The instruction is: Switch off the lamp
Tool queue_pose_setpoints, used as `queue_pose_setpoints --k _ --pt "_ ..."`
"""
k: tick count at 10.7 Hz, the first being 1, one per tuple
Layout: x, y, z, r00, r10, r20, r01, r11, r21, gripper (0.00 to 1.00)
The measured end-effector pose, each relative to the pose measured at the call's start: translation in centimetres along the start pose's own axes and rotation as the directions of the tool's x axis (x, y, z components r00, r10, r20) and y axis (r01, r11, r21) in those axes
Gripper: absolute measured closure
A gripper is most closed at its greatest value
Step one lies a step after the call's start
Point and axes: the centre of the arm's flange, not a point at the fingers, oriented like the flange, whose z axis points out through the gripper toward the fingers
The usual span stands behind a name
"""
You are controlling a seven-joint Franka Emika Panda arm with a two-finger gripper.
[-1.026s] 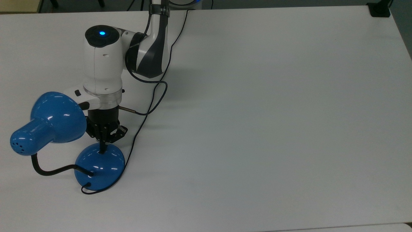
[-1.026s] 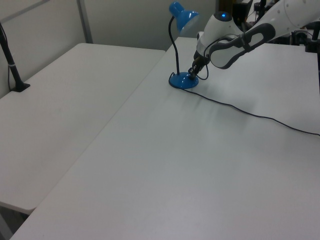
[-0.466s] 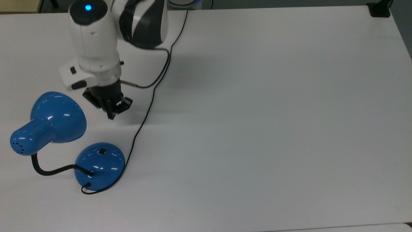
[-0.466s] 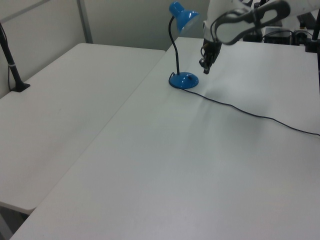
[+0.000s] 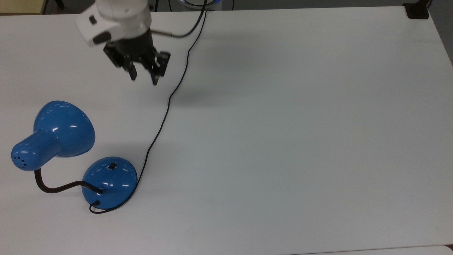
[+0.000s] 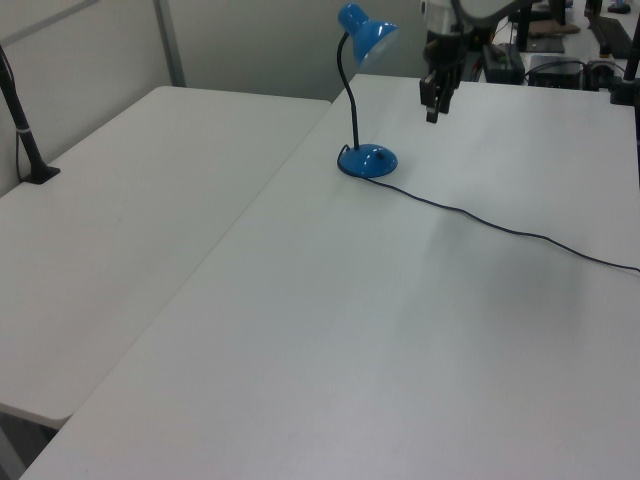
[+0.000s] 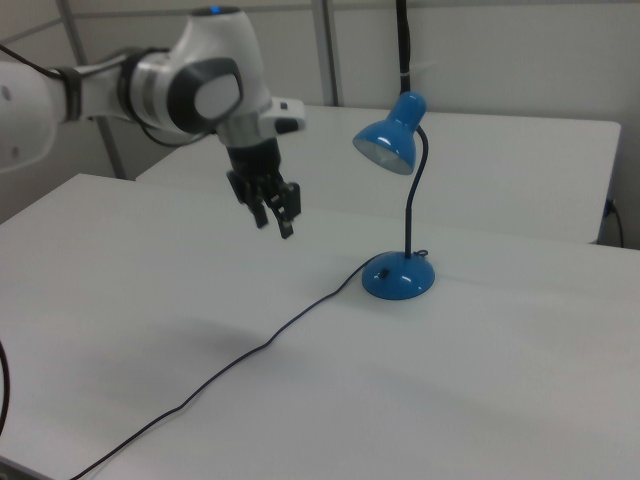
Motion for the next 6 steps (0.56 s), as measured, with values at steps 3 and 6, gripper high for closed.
queue_pose_setpoints --k 3,6 --pt "-2.2 0.7 -3.6 0.999 -0.037 0.036 0.036 0.999 0.016 0.0" --pt "-2.8 1.4 -3.6 0.993 -0.072 0.089 0.071 0.997 0.018 0.0"
